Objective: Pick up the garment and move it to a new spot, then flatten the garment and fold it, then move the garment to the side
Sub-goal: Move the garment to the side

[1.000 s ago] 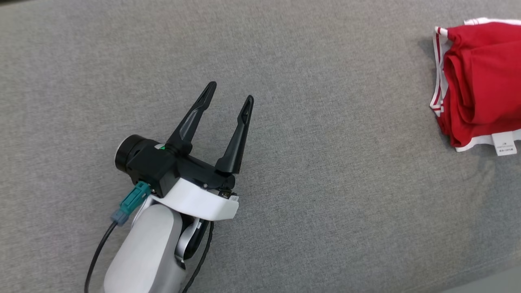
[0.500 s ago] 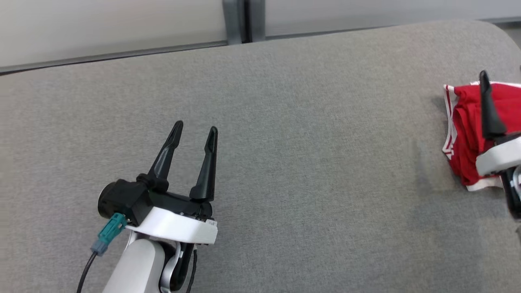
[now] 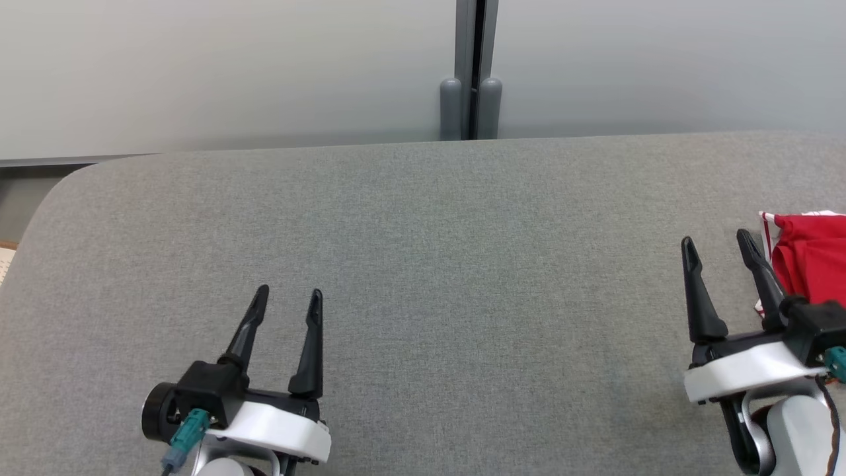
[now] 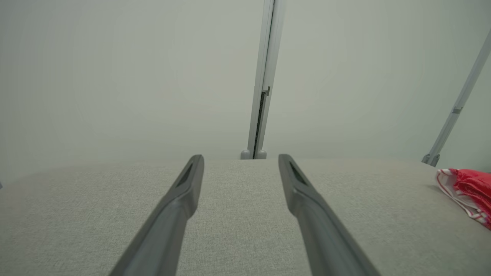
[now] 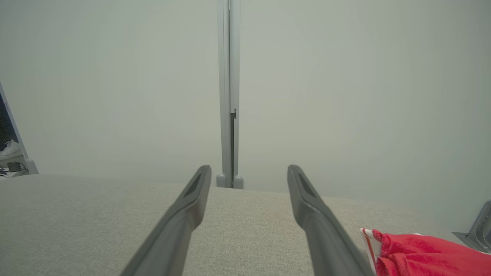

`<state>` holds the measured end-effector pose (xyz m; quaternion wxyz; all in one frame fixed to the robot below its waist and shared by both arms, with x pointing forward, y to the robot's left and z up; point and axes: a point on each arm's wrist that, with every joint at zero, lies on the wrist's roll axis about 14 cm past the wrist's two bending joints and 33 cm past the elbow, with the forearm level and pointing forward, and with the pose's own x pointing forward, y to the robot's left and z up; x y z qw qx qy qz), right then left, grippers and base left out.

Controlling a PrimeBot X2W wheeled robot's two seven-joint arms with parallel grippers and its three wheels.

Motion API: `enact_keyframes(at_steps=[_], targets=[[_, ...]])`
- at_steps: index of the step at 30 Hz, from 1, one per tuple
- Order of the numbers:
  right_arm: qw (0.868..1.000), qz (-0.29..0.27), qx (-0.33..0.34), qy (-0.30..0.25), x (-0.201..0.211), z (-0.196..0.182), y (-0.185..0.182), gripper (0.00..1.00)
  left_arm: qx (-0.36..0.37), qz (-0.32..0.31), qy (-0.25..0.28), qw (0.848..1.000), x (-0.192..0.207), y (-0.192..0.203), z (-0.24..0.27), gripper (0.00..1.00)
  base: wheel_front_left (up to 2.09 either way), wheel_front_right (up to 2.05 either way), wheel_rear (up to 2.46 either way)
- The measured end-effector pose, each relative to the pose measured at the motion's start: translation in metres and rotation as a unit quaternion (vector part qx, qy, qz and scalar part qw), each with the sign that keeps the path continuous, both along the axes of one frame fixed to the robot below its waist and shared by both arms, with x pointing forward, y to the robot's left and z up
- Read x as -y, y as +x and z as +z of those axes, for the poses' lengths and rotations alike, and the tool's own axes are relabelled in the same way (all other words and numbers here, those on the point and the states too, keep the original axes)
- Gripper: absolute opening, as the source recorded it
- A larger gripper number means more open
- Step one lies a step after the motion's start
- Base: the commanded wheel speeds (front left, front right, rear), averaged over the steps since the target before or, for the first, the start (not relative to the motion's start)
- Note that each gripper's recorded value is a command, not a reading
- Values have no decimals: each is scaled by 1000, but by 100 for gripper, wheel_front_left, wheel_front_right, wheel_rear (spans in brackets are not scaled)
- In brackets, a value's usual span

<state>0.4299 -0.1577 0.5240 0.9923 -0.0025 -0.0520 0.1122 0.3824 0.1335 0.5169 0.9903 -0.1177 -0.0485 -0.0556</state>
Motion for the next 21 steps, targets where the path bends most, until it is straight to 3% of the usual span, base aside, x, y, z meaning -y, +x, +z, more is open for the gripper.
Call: enact_keyframes(at_steps=[2, 6, 21], targets=[[1000, -1, 1, 8, -4, -1, -7, 100, -4, 3, 31, 1000, 0, -5, -4, 100, 0, 0, 0], [1000, -11, -6, 16, -8, -8, -24, 100, -10, 30, 39, 999, -12, -14, -8, 100, 0, 0, 0], [999, -20, -20, 28, -15, -19, -42, 100, -12, 50, 22, 998, -23, -20, -8, 100, 0, 0, 0]])
